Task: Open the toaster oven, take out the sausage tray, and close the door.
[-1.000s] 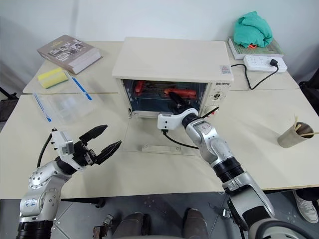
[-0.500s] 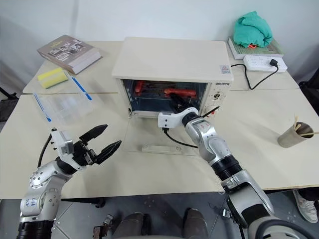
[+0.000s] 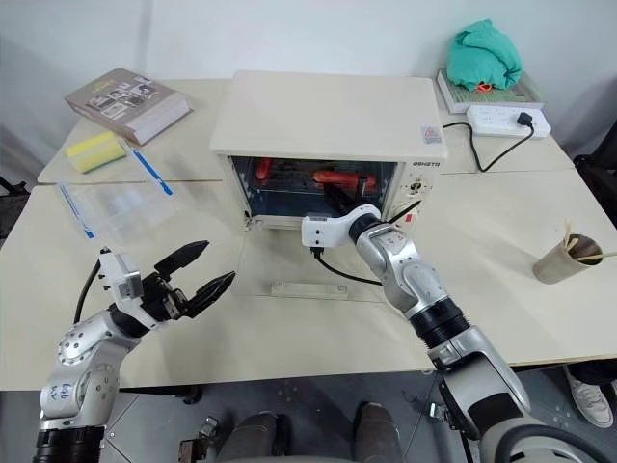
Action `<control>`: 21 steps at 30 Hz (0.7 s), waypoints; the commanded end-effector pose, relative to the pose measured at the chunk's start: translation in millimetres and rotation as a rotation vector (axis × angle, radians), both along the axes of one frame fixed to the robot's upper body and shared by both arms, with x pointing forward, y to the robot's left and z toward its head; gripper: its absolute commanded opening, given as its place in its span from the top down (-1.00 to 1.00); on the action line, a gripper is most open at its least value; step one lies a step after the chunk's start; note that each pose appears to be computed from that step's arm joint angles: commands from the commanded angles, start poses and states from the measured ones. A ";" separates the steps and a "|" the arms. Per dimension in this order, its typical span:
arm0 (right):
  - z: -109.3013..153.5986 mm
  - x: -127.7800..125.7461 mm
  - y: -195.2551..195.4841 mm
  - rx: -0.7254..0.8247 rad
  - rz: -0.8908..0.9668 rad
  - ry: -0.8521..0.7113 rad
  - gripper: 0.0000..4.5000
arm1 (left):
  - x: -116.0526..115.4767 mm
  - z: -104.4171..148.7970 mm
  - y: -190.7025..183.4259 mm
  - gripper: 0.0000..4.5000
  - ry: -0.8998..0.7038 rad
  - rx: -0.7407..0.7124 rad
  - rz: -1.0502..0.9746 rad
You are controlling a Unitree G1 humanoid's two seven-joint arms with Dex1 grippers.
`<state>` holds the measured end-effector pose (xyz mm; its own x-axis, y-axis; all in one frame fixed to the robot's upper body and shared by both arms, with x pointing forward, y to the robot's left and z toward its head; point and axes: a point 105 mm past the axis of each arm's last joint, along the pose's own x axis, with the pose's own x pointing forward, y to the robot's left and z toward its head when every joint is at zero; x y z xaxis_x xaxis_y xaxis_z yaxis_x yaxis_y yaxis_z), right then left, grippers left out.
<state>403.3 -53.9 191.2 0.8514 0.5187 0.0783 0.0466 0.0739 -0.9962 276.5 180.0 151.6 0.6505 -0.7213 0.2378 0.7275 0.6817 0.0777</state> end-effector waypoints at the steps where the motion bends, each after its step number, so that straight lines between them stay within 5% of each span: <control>1: 29.3 -20.9 14.6 0.014 0.127 -0.075 0.97 | 2.2 12.5 -4.9 -1.00 -0.045 -0.017 -0.022; 21: -6.2 -93.1 -19.4 -0.045 0.229 0.003 0.97 | -3.4 15.3 17.9 -1.00 -0.032 0.023 -0.041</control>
